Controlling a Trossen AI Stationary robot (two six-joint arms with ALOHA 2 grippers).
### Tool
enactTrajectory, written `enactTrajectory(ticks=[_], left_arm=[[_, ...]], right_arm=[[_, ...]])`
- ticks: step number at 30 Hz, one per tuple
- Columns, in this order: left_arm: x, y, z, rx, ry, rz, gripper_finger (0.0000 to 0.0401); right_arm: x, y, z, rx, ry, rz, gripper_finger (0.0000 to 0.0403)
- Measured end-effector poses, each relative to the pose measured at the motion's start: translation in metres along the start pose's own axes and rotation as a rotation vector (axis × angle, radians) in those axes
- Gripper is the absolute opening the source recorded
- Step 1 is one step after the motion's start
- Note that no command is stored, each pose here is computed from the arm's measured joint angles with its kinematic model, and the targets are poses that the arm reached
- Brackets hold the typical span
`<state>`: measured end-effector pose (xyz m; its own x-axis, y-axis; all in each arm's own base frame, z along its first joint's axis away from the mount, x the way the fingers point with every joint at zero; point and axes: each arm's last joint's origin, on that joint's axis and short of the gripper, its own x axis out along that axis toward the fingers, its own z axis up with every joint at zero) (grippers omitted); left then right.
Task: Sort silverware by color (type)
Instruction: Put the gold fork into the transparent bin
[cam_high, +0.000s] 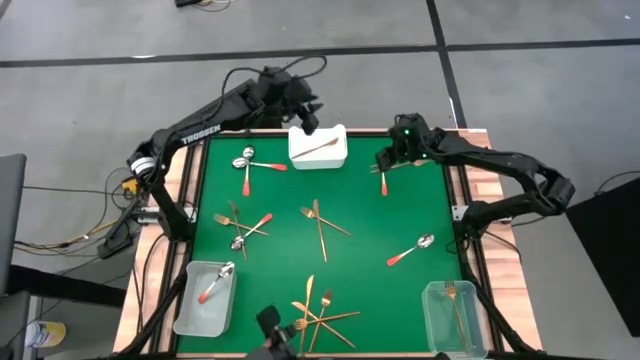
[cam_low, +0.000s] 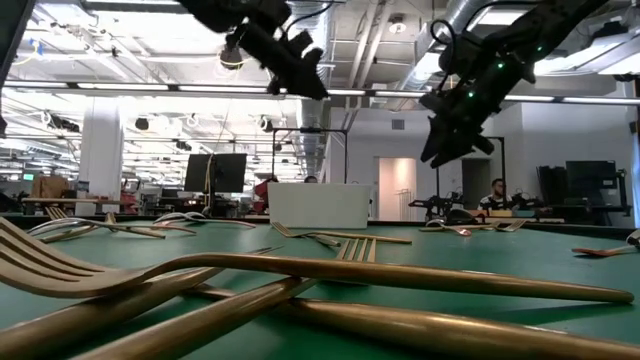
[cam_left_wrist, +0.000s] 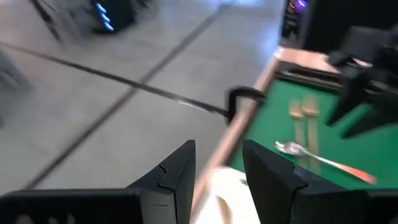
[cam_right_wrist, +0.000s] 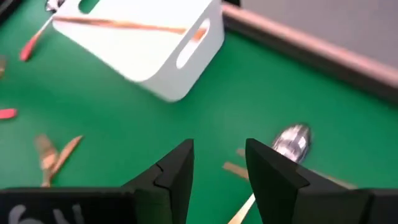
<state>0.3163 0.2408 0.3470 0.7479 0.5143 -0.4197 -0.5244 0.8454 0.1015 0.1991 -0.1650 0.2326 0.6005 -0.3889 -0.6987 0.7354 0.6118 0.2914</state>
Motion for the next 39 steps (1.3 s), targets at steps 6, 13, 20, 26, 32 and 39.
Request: enactTrajectory(ticks=[6,13,20,26,32,39], left_arm=[[-0.044,-0.003,0.029,0.062,0.029,0.022,0.0121],[-0.072,0.001,0.024,0.127,0.058,-0.031,0.0121],[-0.074,-0.001,0.023,0.180,0.050,-0.115,0.0121],[-0.074,0.000,0.025,0.147,0.035,-0.107,0.0121],[-0.074,-0.002,0.025,0.022,0.043,-0.111,0.0121],[-0.080,-0.043,0.021,-0.096,0.146,-0.084,0.0104]], right_arm=[[-0.006,0.005,-0.007,0.101,0.050,0.000,0.0169],[-0.029,0.014,-0.031,0.435,0.153,-0.168,0.0158],[-0.061,0.028,-0.060,0.457,0.259,-0.263,0.0150],[-0.078,0.025,-0.079,0.252,0.437,-0.307,0.0150],[-0.077,0.026,-0.077,0.015,0.473,-0.215,0.0150],[-0.067,0.025,-0.054,-0.128,0.366,0.100,0.0149]])
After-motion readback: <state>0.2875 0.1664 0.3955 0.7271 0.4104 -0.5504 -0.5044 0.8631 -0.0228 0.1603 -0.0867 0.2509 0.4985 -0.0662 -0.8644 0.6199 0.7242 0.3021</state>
